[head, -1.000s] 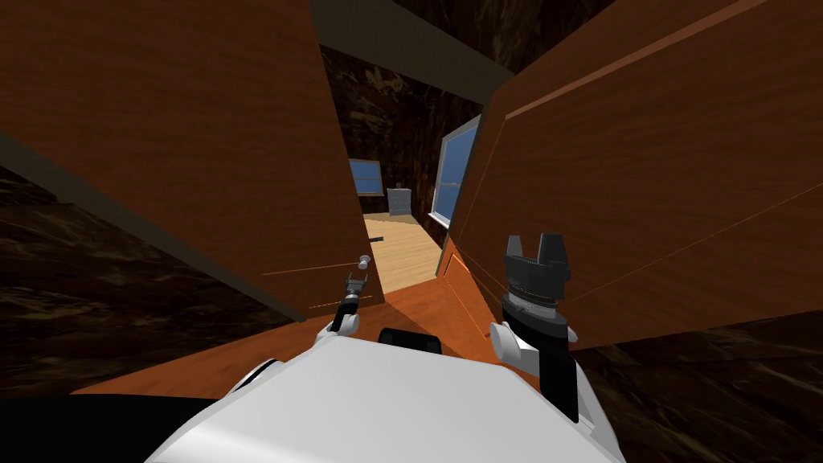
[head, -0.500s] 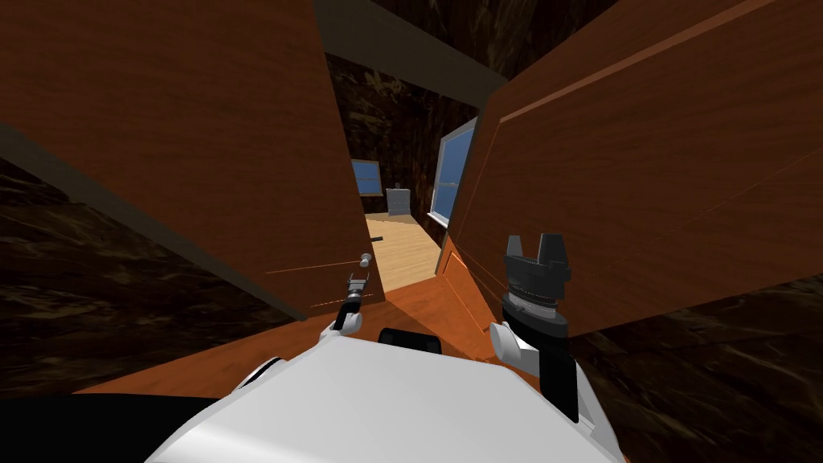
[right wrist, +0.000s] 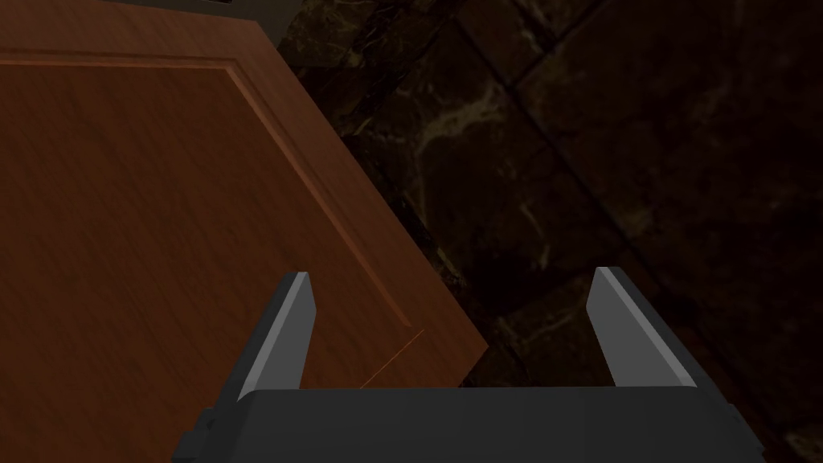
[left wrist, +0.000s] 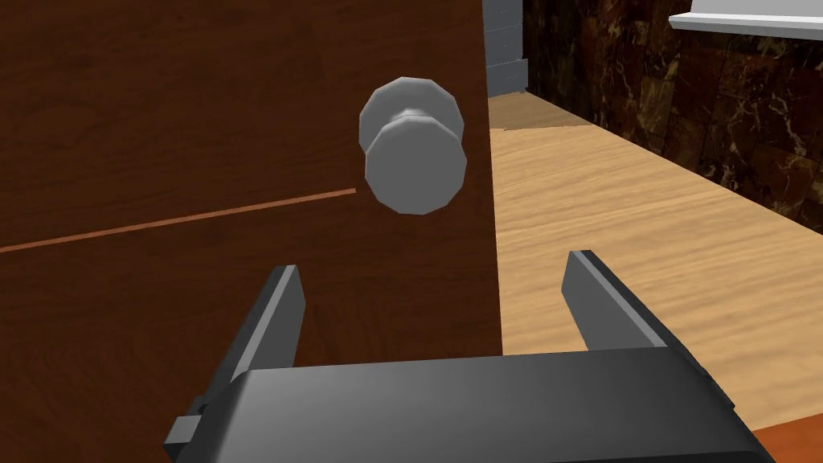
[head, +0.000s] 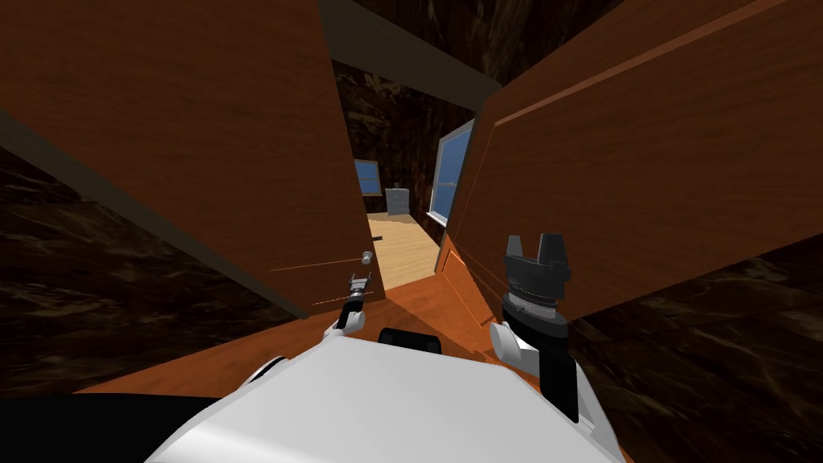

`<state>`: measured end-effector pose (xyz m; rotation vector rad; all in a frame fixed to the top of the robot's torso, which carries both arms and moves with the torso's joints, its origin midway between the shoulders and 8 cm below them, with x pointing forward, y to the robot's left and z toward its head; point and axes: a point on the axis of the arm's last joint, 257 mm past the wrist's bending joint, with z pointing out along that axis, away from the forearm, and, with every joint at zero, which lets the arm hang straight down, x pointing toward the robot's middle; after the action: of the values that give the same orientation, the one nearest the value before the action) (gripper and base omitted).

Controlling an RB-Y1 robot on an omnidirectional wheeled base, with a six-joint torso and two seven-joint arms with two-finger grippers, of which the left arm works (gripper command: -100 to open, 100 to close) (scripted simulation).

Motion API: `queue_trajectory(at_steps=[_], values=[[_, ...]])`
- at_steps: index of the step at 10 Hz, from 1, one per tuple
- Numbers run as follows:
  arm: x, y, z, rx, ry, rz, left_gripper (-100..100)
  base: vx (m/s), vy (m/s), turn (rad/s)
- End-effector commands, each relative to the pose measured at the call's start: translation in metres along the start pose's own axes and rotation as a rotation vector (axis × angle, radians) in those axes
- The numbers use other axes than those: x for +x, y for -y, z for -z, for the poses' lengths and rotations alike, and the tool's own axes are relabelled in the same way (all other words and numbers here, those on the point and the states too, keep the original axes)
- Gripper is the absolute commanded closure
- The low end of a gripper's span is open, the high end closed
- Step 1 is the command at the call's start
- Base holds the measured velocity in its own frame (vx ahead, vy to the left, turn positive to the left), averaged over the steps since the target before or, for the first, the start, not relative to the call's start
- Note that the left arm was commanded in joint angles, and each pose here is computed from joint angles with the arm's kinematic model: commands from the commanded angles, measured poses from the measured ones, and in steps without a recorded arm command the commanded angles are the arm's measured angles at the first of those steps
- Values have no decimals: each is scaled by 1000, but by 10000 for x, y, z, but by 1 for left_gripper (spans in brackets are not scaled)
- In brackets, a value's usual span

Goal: Pull the door open

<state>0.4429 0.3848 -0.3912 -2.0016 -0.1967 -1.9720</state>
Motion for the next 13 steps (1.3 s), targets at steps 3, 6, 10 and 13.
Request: queue_trajectory(at_steps=[3,6,10,13], values=[[4,-69,-11,4,6,108,-100,-67,10,-18],[-39,154,12,23,8,97,-100,82,12,-66],[-102,624,74,64,9,97,-100,202,5,-96],[-99,771,105,77,6,97,-100,159,24,-71]])
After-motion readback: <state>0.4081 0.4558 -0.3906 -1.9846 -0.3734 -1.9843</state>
